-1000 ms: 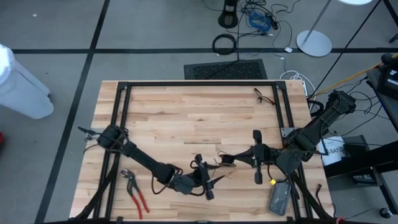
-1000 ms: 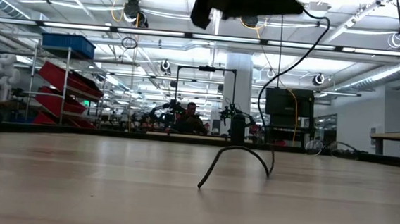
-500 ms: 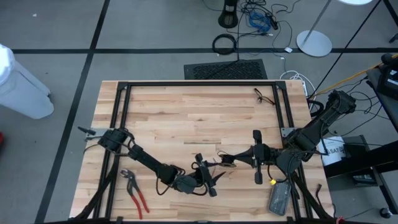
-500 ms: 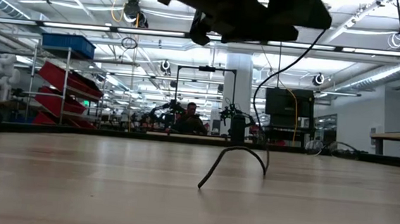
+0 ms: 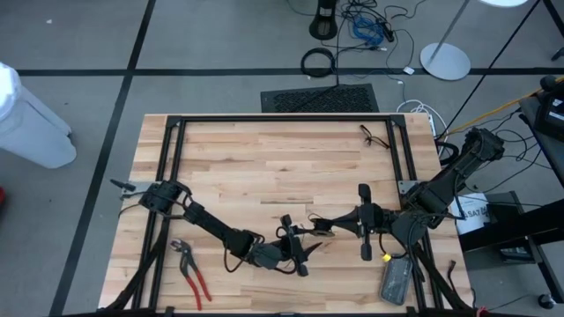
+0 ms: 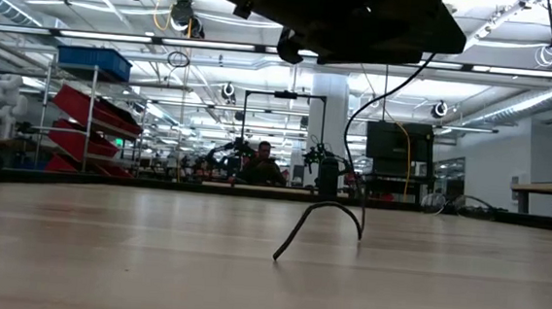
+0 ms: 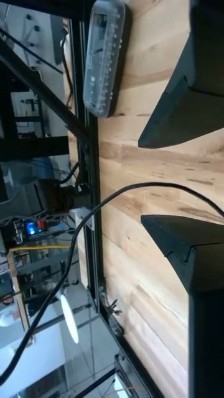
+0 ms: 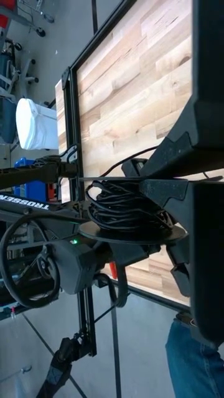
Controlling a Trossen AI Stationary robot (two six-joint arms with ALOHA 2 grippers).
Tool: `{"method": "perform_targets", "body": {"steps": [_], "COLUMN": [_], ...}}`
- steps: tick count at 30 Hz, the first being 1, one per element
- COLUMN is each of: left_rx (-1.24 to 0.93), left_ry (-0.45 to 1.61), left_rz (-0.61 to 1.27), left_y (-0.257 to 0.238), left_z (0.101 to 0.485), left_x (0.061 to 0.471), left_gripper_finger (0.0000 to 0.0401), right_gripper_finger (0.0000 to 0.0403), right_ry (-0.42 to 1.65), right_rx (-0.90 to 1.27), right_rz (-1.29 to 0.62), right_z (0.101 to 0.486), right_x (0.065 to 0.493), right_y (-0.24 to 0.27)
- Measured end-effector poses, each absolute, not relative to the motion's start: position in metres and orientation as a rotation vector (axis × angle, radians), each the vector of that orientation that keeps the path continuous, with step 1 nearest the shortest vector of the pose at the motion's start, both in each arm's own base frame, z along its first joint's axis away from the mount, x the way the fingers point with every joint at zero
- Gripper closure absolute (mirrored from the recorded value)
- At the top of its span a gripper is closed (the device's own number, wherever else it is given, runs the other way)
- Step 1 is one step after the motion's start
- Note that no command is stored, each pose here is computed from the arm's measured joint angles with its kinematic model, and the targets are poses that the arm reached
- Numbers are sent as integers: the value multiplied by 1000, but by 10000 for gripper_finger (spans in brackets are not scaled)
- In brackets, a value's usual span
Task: Coil cords
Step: Uncoil the black wire from the black spool
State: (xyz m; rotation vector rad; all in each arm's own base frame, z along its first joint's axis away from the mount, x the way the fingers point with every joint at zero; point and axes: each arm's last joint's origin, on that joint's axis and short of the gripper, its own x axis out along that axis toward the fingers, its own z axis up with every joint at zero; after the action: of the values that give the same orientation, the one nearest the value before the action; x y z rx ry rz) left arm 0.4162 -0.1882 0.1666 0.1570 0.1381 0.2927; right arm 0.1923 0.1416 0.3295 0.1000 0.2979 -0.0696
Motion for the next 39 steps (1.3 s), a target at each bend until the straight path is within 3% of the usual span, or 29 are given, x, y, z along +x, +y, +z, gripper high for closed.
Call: {"method": "perform_targets", "body": {"steps": [11, 20, 29, 39], "left_rx": [155, 160, 161, 340], "left_ry": [145, 163, 166, 216], "left_rz": [234, 247, 252, 329], "left_y": [-187, -184, -183, -200], "left_z": [166, 164, 164, 191], "left_x": [418, 419, 419, 397], "left_gripper_finger": [274, 292, 390, 397], "right_gripper_finger": [403, 403, 403, 403], "right_ry": [298, 297, 297, 301], "right_rx": [100, 100, 100, 87], "right_rz": [-70, -69, -69, -67], "right_z": [330, 330, 330, 329], "right_x": [192, 192, 192, 192], "right_y": [142, 142, 142, 142]}}
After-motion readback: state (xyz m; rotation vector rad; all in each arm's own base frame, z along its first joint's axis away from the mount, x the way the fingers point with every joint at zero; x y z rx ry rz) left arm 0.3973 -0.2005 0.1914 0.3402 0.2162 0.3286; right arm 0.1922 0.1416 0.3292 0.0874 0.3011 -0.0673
